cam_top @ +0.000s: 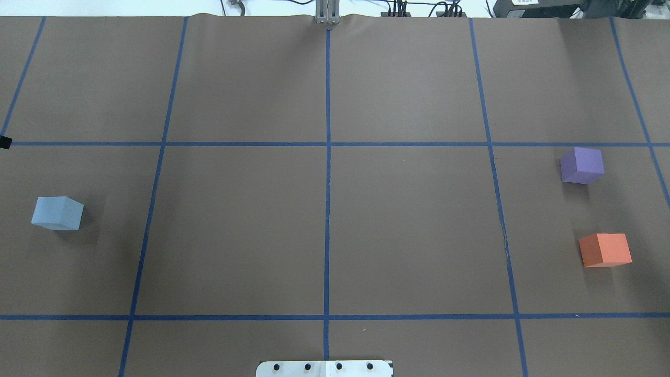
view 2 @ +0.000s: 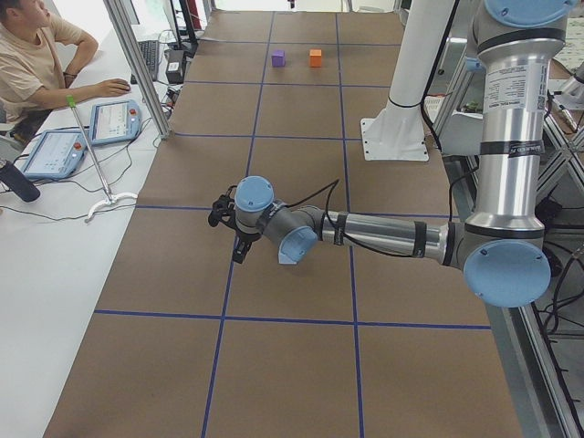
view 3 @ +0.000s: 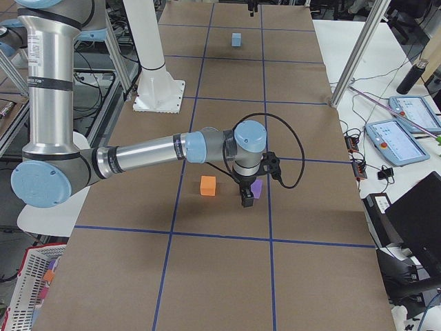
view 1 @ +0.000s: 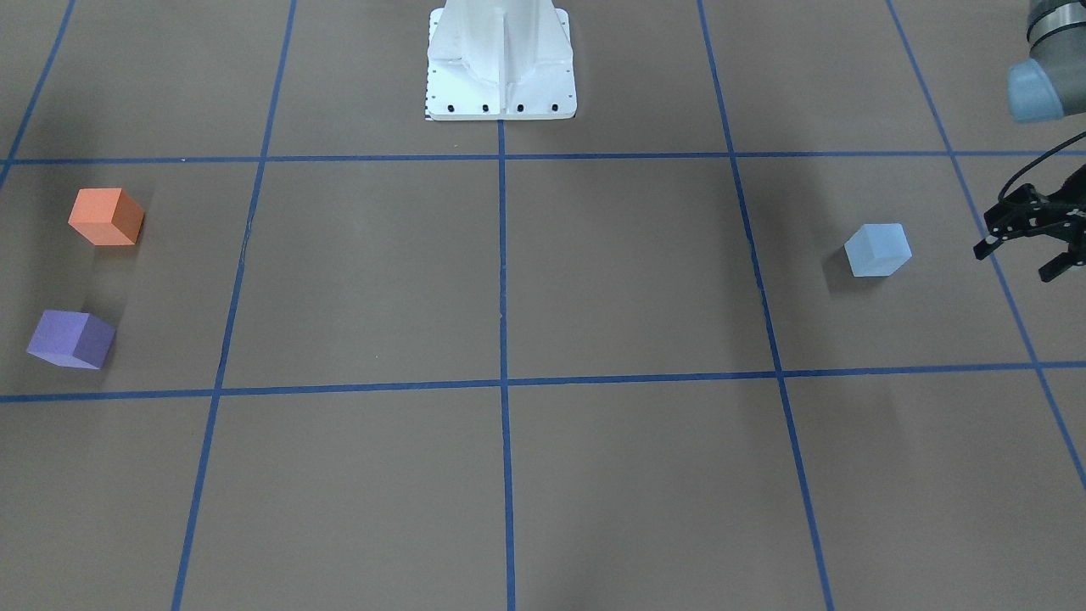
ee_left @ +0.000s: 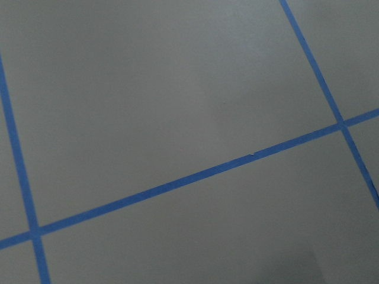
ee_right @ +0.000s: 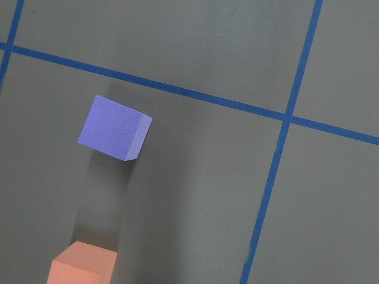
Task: Place blue block between orange and purple blocks
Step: 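Lower the left gripper onto the light blue cube and grasp it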
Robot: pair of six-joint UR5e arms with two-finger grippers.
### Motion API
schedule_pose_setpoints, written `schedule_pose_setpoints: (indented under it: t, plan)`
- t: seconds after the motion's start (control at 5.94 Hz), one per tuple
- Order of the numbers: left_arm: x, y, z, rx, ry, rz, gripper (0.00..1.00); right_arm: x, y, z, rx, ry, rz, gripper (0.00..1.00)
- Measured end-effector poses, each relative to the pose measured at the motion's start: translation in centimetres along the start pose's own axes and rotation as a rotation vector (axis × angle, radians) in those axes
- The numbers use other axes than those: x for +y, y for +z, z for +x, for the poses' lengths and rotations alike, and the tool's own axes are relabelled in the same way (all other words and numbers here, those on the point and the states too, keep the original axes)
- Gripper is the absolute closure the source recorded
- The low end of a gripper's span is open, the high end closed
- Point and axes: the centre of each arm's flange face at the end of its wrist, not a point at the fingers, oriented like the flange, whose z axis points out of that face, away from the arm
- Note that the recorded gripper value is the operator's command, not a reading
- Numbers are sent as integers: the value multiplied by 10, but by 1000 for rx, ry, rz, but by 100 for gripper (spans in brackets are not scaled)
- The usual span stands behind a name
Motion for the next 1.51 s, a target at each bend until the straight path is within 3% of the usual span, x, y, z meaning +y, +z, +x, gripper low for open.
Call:
schedule_pose_setpoints:
  t: [0.5,1.01,1.18,1.35,1.51]
  plan:
    - [24,56,44,32,-78,-96,0,2,3,3,-8,7,-7,0]
    - [63,98,57,-41,-137,-162,0,5,7,6,-9,15,-14,0]
    - [72,105,55,-66,-141,-171,5,5,8,7,-10,16,-16,0]
    - [78,109,52,-91,-143,-173,60,5,8,7,-10,17,-16,0]
    - [79,111,52,-100,-142,-173,99,5,8,7,-10,17,-17,0]
